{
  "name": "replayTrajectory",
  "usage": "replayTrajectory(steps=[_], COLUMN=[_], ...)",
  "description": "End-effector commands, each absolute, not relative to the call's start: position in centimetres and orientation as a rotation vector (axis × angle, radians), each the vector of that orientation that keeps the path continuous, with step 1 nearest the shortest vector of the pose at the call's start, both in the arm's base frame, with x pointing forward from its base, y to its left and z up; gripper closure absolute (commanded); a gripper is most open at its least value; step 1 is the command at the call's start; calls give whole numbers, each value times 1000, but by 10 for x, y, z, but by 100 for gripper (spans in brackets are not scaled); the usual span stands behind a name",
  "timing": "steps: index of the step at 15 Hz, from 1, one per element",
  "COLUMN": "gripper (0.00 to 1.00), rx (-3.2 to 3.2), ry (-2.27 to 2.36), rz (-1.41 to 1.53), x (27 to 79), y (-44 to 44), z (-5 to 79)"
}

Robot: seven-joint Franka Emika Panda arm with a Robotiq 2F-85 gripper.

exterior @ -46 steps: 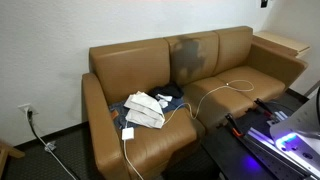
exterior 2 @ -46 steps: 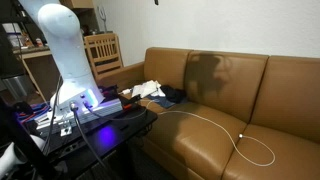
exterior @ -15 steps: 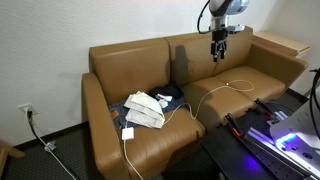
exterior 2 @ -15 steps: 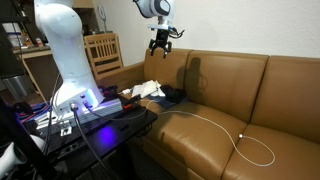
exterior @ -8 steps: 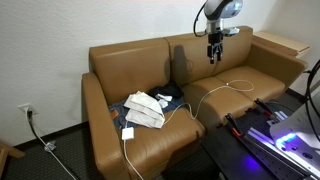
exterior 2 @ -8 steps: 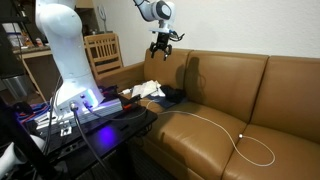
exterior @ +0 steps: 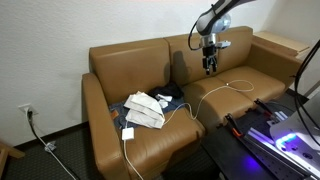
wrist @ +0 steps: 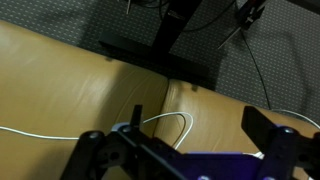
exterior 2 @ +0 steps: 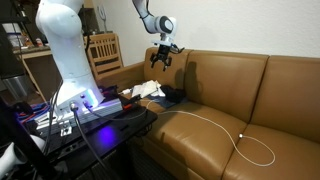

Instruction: Move the pair of jeans to the left

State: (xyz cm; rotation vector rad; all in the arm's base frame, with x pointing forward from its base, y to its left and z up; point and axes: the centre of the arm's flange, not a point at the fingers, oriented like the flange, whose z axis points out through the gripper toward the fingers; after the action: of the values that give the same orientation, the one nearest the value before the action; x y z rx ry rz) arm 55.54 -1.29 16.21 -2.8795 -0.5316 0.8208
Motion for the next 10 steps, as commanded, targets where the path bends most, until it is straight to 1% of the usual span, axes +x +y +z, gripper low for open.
replayTrajectory(steps=[1,5,6,7,10], gripper=[0,0,0,0,0], rx=[-2767,-2687,-2724,-2719,-2723], ry=[-694,-814,-818,-784,-816], rz=[897,1129,1144,1092,1122], x=[574,564,560,551,553], y=[-2,17,18,16,20], z=[113,77,82,78,77])
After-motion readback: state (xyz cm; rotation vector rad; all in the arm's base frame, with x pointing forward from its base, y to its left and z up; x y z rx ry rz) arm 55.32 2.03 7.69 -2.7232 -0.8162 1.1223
